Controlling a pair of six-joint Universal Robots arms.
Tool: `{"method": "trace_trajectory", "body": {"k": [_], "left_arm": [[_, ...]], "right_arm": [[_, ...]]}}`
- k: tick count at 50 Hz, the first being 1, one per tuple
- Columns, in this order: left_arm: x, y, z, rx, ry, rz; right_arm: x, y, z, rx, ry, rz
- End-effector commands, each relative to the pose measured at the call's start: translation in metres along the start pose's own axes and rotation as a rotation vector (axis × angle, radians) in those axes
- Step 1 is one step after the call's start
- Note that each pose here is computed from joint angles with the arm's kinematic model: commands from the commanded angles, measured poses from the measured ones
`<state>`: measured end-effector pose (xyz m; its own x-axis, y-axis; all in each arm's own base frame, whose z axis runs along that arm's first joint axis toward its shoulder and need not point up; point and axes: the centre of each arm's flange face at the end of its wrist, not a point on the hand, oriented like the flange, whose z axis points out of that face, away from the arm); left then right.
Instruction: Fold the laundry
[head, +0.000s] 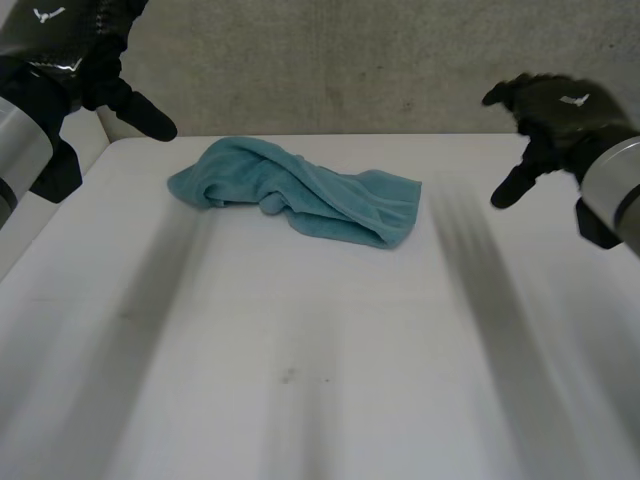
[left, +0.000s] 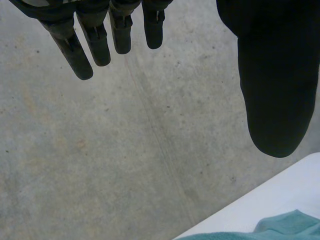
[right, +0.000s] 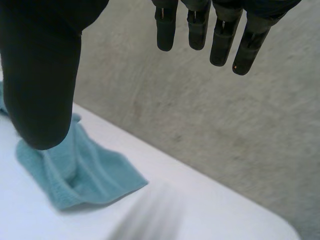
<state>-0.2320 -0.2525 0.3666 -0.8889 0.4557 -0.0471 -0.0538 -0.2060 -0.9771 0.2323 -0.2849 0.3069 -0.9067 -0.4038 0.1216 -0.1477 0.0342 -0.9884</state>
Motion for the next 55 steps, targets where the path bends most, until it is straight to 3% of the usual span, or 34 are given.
{"method": "trace_trajectory", "body": {"k": [1,16,25,32,37,43,49,51,55], "left_arm": [[-0.002,0.016,0.008,-0.042,-0.004,-0.006],[-0.004,0.037,0.018,-0.072,-0.006,-0.011],[-0.005,0.052,0.023,-0.107,-0.008,-0.017],[-0.005,0.057,0.025,-0.120,-0.007,-0.018],[-0.005,0.058,0.025,-0.123,-0.007,-0.019],[-0.005,0.057,0.025,-0.119,-0.007,-0.018],[-0.006,0.052,0.024,-0.105,-0.012,-0.018],[-0.008,0.051,0.025,-0.103,-0.018,-0.017],[-0.012,0.051,0.025,-0.101,-0.035,-0.016]], "right_arm": [[-0.025,0.033,0.034,-0.018,-0.077,0.023],[-0.079,0.125,0.129,-0.055,-0.174,0.243],[-0.101,0.163,0.162,-0.036,-0.197,0.240],[-0.102,0.163,0.170,-0.019,-0.200,0.238],[-0.101,0.142,0.168,-0.008,-0.206,0.234],[-0.093,0.071,0.145,0.041,-0.220,0.225],[-0.079,-0.023,0.099,0.193,-0.216,0.219],[-0.077,-0.034,0.092,0.213,-0.215,0.218],[-0.068,-0.091,0.048,0.344,-0.219,0.216]]}}
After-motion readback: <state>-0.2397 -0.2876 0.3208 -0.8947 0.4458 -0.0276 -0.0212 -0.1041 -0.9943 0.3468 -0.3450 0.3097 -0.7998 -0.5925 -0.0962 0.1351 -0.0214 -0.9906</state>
